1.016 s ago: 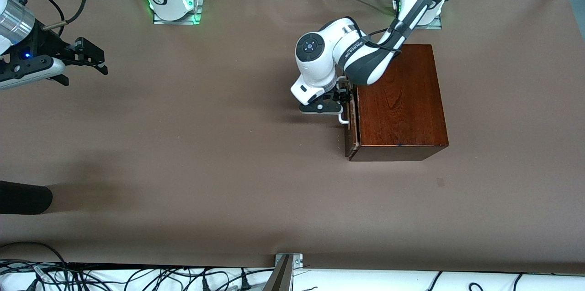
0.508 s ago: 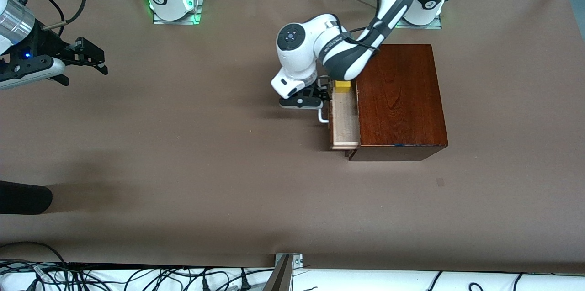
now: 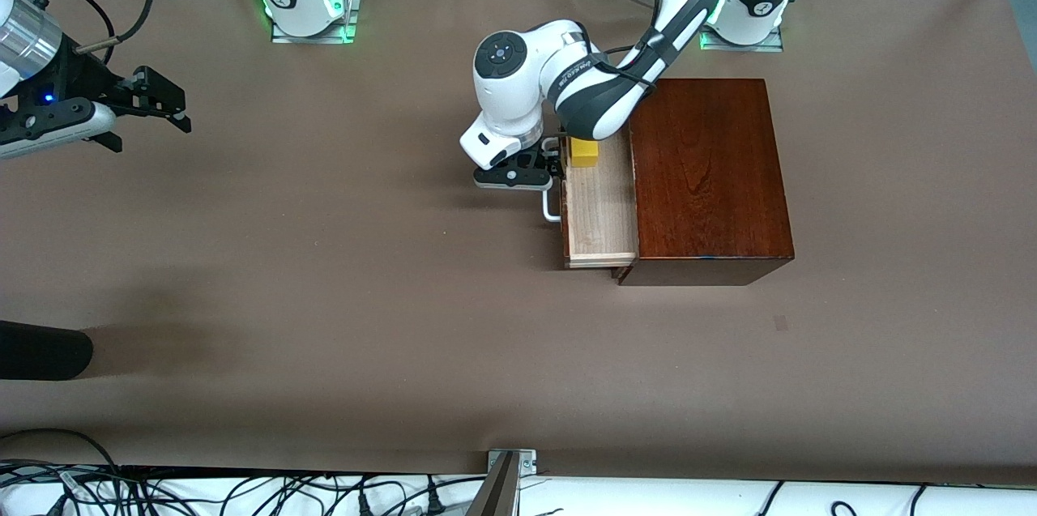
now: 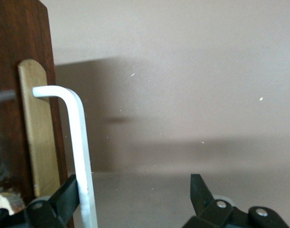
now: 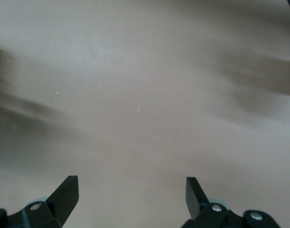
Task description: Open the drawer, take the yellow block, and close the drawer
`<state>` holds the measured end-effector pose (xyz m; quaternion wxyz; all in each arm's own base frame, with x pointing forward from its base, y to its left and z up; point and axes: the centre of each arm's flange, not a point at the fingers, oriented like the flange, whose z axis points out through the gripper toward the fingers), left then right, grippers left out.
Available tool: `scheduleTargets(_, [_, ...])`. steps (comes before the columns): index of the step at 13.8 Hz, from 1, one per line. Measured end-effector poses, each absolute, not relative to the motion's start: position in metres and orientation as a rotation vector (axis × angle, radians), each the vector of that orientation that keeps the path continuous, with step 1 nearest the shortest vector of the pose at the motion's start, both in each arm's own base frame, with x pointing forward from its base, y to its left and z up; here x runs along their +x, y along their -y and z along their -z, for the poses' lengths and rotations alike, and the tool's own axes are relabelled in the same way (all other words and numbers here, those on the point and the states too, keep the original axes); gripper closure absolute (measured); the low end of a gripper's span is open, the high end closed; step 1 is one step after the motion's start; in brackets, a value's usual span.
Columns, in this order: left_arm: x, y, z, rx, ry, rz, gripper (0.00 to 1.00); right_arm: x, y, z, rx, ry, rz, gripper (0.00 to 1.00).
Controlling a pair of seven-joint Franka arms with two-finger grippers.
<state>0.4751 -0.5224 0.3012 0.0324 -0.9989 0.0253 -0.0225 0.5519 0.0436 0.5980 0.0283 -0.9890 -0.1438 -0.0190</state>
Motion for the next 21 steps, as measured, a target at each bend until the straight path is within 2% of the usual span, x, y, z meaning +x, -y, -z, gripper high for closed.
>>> scheduleTargets(3, [0.481, 0.523, -0.325, -3.079, -0.061, 0.089, 0.00, 0.552, -0.044, -0.598, -3.052, 0.444, 0.059, 0.00])
scheduleTargets(6, [0.491, 0.502, -0.379, -3.085, -0.045, 0.026, 0.00, 0.552, -0.044, -0.598, -3.052, 0.446, 0.062, 0.00])
scheduleTargets(10, [0.548, 0.392, -0.476, -3.143, -0.015, -0.016, 0.00, 0.556, -0.047, -0.590, -3.053, 0.450, 0.039, 0.00])
scheduleTargets(13, [0.573, 0.315, -0.520, -3.133, -0.051, 0.006, 0.00, 0.557, -0.062, -0.585, -3.043, 0.484, 0.023, 0.00])
scheduleTargets(18, [0.599, 0.194, -0.554, -3.112, -0.185, -0.035, 0.00, 0.536, -0.164, -0.587, -2.983, 0.761, 0.022, 0.00])
scheduleTargets(21, [0.606, 0.131, -0.571, -3.082, -0.197, -0.002, 0.00, 0.514, -0.241, -0.567, -2.924, 0.973, -0.052, 0.00])
